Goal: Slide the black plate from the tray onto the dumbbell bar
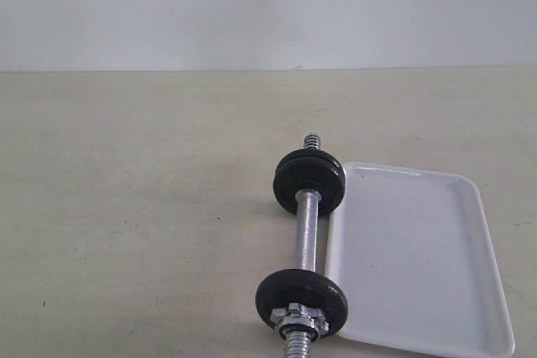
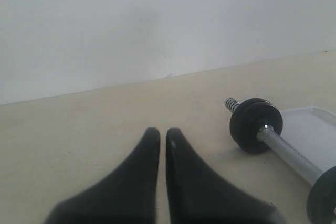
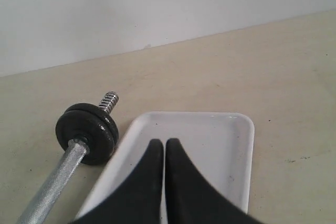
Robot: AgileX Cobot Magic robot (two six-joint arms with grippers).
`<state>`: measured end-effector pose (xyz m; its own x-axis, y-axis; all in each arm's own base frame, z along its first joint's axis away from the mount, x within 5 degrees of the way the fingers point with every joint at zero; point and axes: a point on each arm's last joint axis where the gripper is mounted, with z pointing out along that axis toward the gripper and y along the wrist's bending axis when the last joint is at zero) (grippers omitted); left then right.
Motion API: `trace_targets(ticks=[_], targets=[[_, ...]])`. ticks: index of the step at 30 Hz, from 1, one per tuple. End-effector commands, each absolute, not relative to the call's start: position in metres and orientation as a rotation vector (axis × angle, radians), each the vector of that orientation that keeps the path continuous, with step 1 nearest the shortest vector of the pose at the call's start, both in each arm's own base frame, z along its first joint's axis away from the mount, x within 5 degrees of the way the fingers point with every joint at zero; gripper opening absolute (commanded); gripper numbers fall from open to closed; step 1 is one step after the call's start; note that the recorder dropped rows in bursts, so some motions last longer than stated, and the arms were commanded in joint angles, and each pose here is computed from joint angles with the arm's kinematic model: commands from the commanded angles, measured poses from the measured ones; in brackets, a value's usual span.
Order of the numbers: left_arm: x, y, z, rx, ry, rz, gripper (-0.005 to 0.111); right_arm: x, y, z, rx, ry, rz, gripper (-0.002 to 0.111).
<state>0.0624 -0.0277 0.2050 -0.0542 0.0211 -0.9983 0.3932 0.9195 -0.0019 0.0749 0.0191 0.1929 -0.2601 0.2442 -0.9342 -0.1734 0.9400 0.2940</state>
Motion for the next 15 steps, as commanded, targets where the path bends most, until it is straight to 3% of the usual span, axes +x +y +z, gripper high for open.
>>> trace_targets(ticks=[1, 5, 15], targets=[[0.062, -0.028, 0.204, 0.34, 1.603, -0.315, 0.004, 0.075, 0.019, 0.193, 0.033, 1.793, 0.378, 0.0], [0.062, -0.028, 0.204, 0.34, 1.603, -0.315, 0.004, 0.076, 0.017, 0.196, 0.026, 1.76, 0.351, 0.0], [0.062, -0.028, 0.204, 0.34, 1.603, -0.315, 0.004, 0.073, 0.008, 0.202, -0.267, 1.642, -0.083, 0.0]])
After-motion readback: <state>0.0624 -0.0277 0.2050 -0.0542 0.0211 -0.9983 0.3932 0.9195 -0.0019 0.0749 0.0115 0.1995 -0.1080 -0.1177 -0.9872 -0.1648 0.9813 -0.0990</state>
